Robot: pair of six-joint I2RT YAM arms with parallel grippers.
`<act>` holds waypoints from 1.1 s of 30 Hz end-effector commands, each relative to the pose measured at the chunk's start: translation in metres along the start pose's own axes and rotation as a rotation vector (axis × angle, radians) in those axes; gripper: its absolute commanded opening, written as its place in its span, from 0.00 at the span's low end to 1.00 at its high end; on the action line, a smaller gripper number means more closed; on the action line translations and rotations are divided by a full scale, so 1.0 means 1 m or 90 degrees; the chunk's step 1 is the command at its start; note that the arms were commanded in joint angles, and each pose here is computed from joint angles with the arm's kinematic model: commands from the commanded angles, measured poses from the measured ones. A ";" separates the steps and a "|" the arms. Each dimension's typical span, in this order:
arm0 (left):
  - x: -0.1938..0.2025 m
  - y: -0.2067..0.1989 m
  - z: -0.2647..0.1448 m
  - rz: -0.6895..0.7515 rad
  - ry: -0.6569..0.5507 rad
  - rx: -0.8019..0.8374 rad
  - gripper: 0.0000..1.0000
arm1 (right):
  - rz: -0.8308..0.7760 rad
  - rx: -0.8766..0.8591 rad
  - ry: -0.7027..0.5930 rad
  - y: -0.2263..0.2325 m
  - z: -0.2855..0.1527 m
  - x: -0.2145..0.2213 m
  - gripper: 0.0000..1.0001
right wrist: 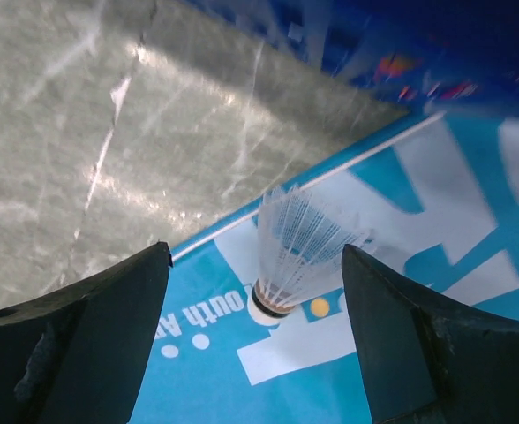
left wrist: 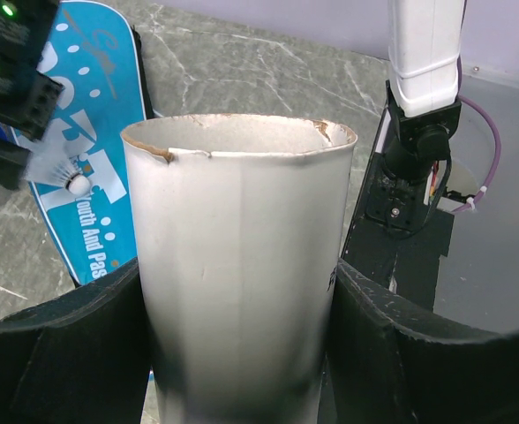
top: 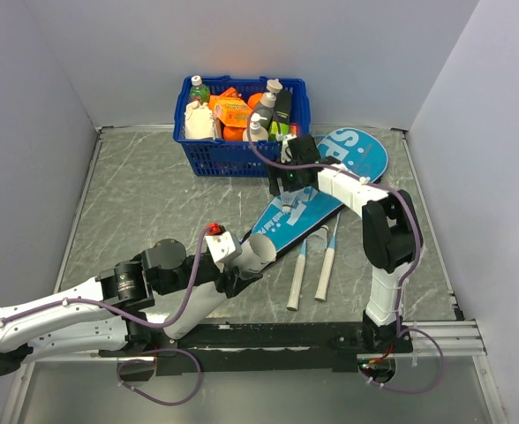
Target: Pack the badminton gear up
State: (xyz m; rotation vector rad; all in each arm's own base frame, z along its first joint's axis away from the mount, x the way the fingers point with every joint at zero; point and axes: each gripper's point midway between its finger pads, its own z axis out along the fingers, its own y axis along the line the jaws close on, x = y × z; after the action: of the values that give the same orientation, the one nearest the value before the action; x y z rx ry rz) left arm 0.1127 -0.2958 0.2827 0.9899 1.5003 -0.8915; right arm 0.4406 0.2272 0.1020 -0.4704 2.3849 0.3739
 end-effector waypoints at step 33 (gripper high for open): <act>-0.026 -0.005 -0.003 -0.008 -0.049 0.013 0.05 | 0.020 0.019 0.004 0.008 -0.027 0.046 0.80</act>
State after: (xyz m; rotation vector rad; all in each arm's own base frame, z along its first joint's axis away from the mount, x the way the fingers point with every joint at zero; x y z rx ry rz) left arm 0.1125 -0.2959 0.2827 0.9905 1.5003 -0.8933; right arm 0.3941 0.2108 0.0640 -0.4568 2.4692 0.3201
